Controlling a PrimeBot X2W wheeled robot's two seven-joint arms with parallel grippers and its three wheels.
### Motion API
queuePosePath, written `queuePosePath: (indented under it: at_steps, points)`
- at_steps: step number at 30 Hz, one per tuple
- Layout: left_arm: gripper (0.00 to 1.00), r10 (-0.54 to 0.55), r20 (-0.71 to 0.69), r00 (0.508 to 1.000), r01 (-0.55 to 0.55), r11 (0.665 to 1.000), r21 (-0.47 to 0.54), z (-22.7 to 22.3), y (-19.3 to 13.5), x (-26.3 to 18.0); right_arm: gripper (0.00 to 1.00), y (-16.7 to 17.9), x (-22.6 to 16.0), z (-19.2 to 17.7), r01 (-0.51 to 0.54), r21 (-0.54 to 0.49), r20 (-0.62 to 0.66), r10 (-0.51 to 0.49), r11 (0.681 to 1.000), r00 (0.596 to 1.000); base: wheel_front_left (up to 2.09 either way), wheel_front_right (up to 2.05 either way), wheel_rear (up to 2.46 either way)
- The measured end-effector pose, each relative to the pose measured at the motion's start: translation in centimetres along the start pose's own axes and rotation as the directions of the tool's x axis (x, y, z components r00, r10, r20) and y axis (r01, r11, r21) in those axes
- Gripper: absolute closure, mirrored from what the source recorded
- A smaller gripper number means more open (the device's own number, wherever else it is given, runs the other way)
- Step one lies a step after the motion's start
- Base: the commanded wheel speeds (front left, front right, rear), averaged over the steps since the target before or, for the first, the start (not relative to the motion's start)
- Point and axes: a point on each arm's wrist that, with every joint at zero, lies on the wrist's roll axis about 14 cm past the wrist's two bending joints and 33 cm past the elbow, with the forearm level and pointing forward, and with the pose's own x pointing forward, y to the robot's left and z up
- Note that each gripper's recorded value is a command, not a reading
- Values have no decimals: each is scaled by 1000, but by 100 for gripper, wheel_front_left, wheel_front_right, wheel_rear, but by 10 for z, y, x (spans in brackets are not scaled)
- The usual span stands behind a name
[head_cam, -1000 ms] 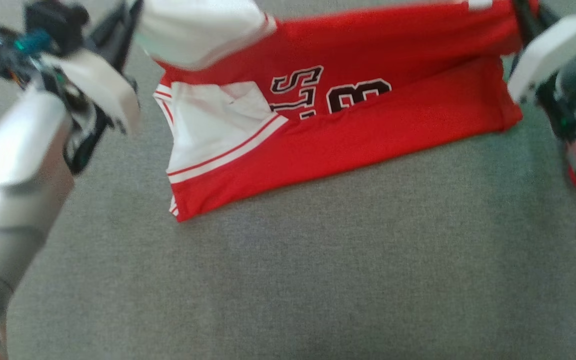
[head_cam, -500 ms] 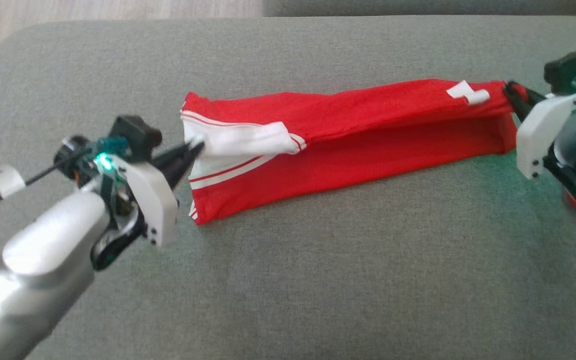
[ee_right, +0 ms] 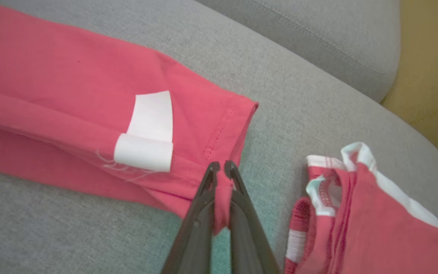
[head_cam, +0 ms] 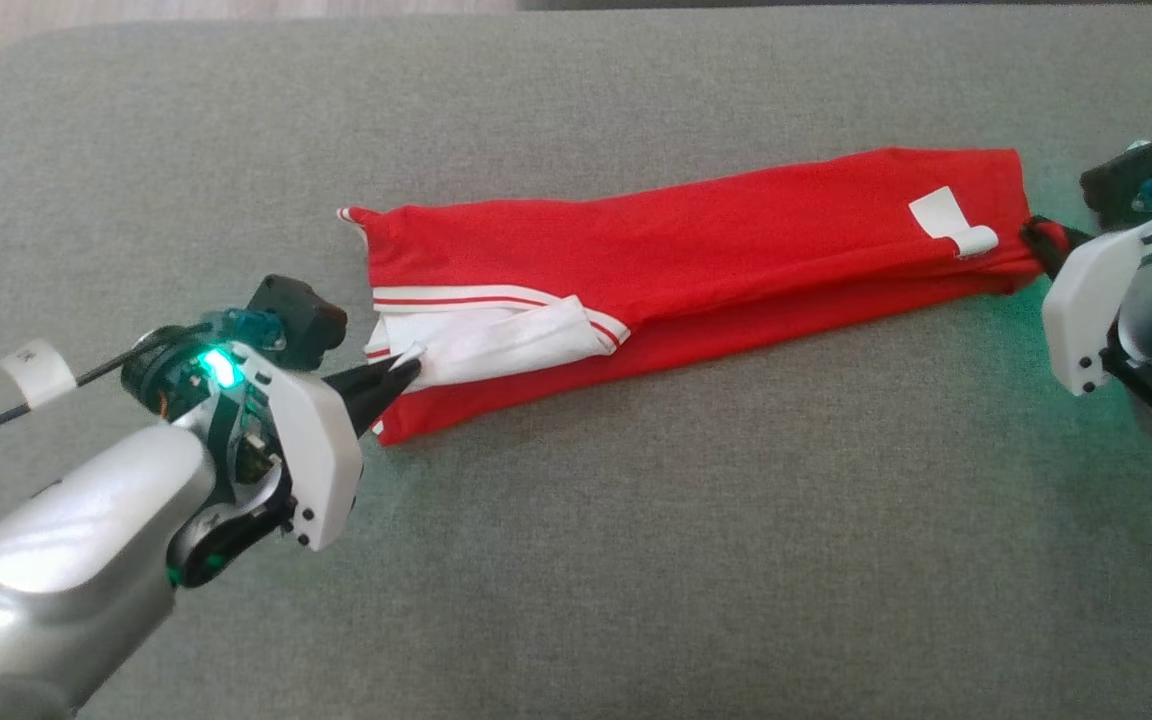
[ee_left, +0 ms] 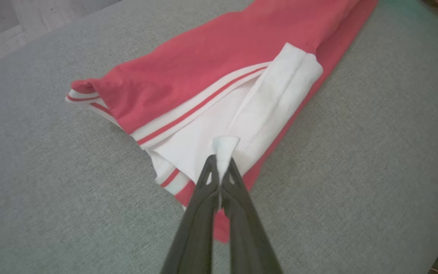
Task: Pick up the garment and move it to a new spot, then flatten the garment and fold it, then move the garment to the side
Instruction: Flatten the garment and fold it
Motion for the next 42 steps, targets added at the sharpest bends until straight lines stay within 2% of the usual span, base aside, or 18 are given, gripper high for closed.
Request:
queuePosePath:
  at_steps: [3,4,5,8,11,14,18,22,24,26,28,30,31,33,36,39,40,42]
  points:
    - [100,-15,-21,1000,15,1000,-16,-3,-2,5,100,3,3,-7,-11,-8,-25,11,1000,1000,0,0,0]
    - [71,-18,-23,1000,18,1000,-16,-4,-3,6,52,2,3,-9,-9,-12,-30,9,1000,1000,0,0,0]
    - [0,-17,-24,1000,17,1000,-17,-4,-3,7,0,-1,4,-8,-2,-8,-27,2,1000,1000,0,0,0]
    - [0,4,16,1000,-3,1000,-24,4,1,10,0,-9,2,2,19,47,11,-20,999,1000,0,0,0]
    - [0,66,121,990,-61,997,-44,26,13,8,0,-13,-2,25,25,120,109,-38,992,993,0,0,0]
    - [0,145,287,947,-124,988,-90,60,25,0,0,-19,-12,58,19,207,250,-72,978,966,0,0,0]
    - [0,247,500,830,-181,967,-178,103,36,-19,0,-33,-37,106,3,306,460,-150,952,875,0,0,0]
    - [0,332,649,685,-192,941,-278,124,41,-45,0,-42,-61,135,-2,356,568,-214,935,795,0,0,0]
    - [0,368,668,647,-191,926,-325,122,40,-51,0,-49,-77,153,-26,415,618,-261,909,742,0,0,0]
    - [0,409,657,633,-205,907,-367,113,40,-51,0,-51,-93,167,-35,421,670,-285,906,686,0,0,0]
    - [0,446,652,613,-215,888,-406,106,38,-54,0,-44,-102,166,-47,436,696,-304,899,651,0,0,0]
    - [0,473,661,582,-211,874,-439,103,32,-58,0,-27,-100,148,-59,459,690,-314,887,653,0,0,0]
    - [0,473,661,582,-211,874,-439,103,32,-58,0,-27,-100,148,-59,459,690,-314,887,653,0,0,0]
    - [0,499,662,559,-212,858,-467,97,27,-61,0,-7,-97,123,-72,504,664,-333,861,669,0,0,0]
    - [0,520,654,549,-225,846,-484,80,17,-62,0,18,-98,91,-65,556,629,-368,829,685,0,0,0]
    - [0,551,644,531,-231,825,-516,65,11,-67,0,37,-105,74,-32,554,615,-383,832,689,0,0,0]
    - [0,554,641,531,-237,823,-515,60,9,-67,0,42,-106,67,-32,569,603,-391,822,695,0,0,0]
    - [0,560,632,535,-254,821,-512,49,7,-67,0,53,-104,53,-18,564,580,-381,825,720,0,0,0]
